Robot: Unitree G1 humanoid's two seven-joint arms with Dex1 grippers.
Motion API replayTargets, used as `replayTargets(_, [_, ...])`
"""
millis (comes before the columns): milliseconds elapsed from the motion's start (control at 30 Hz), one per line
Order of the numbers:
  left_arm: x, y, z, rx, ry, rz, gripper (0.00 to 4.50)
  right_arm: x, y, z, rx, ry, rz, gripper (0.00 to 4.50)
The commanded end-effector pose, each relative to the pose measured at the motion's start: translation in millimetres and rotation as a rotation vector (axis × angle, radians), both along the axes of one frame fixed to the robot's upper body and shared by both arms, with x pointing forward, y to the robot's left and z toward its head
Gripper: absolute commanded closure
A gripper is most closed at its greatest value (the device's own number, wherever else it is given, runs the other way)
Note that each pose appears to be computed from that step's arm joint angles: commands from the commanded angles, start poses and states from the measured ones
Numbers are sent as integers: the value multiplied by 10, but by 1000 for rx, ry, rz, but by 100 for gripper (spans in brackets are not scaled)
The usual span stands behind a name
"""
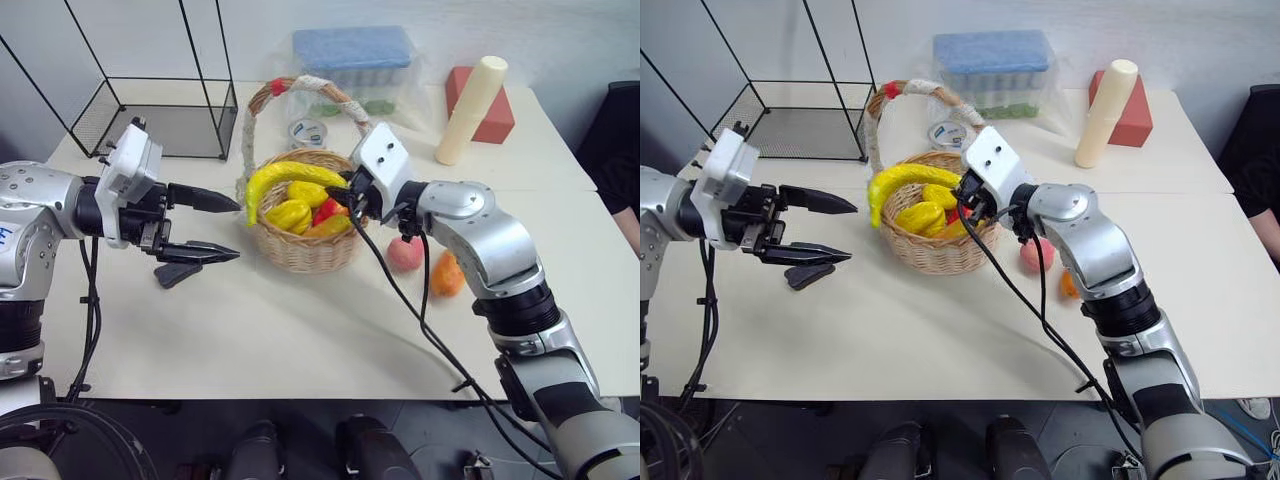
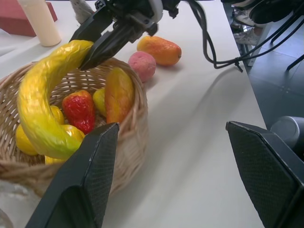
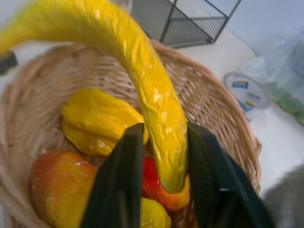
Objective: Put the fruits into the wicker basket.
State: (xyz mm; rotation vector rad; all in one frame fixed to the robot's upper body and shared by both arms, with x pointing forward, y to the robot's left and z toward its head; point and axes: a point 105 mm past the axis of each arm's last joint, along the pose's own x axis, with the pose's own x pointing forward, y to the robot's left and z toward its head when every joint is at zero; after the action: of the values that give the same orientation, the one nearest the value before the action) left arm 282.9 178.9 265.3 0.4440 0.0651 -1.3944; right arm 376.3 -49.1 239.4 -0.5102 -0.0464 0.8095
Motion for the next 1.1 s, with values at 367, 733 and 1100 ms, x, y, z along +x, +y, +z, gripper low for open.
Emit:
replayTargets(367, [-50,-63,115,-27,-49,-52,72,-757,-342,279,193,96,137,114])
replayTargets(733, [-41,-183,94,-33,-45,-121,72,-1117,-1320,-52,129,255,-150,37])
replayTargets(1100, [-105,-339,99,-43,-45,-177,72,-658,-1278,-489,53,253,-227,2])
